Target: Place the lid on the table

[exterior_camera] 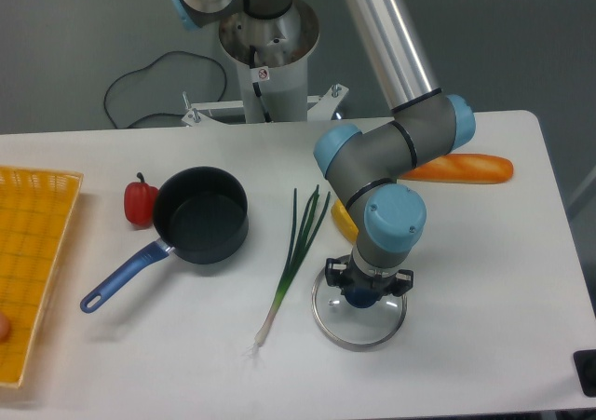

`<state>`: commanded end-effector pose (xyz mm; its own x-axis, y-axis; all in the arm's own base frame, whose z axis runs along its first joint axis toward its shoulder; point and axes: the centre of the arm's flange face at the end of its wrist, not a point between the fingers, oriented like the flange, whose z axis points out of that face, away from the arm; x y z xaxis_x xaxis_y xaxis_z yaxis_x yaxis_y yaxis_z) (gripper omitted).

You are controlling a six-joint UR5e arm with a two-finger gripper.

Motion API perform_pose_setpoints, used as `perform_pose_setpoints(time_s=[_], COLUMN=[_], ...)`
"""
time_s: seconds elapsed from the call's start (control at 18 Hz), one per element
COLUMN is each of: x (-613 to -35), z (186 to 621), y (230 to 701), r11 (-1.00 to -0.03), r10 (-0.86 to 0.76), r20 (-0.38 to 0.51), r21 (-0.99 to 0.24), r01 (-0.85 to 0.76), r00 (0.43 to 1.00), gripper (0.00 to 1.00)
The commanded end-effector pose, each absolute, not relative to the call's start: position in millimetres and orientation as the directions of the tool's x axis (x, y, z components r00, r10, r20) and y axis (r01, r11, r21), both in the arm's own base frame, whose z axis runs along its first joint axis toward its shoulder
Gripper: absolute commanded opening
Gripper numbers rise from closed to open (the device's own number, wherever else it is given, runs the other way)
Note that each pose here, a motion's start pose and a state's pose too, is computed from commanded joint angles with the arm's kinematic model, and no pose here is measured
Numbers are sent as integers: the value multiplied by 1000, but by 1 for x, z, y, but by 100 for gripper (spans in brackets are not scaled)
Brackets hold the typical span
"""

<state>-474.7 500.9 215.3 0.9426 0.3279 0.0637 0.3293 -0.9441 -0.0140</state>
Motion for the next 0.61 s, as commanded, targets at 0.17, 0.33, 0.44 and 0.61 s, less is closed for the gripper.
perform_pose_setpoints(time_s=[0.17,0.33,0.44,0.61], x=[-474,-474,-474,-474], z=[215,215,215,214], y=[501,501,501,500], r11=[-944,-944,-944,-944], r10=[328,328,328,328], r20=[65,65,65,65], r21=[-13,-13,-13,-12], r01=[329,329,329,329], r00=[942,942,942,942], gripper=[46,46,46,48])
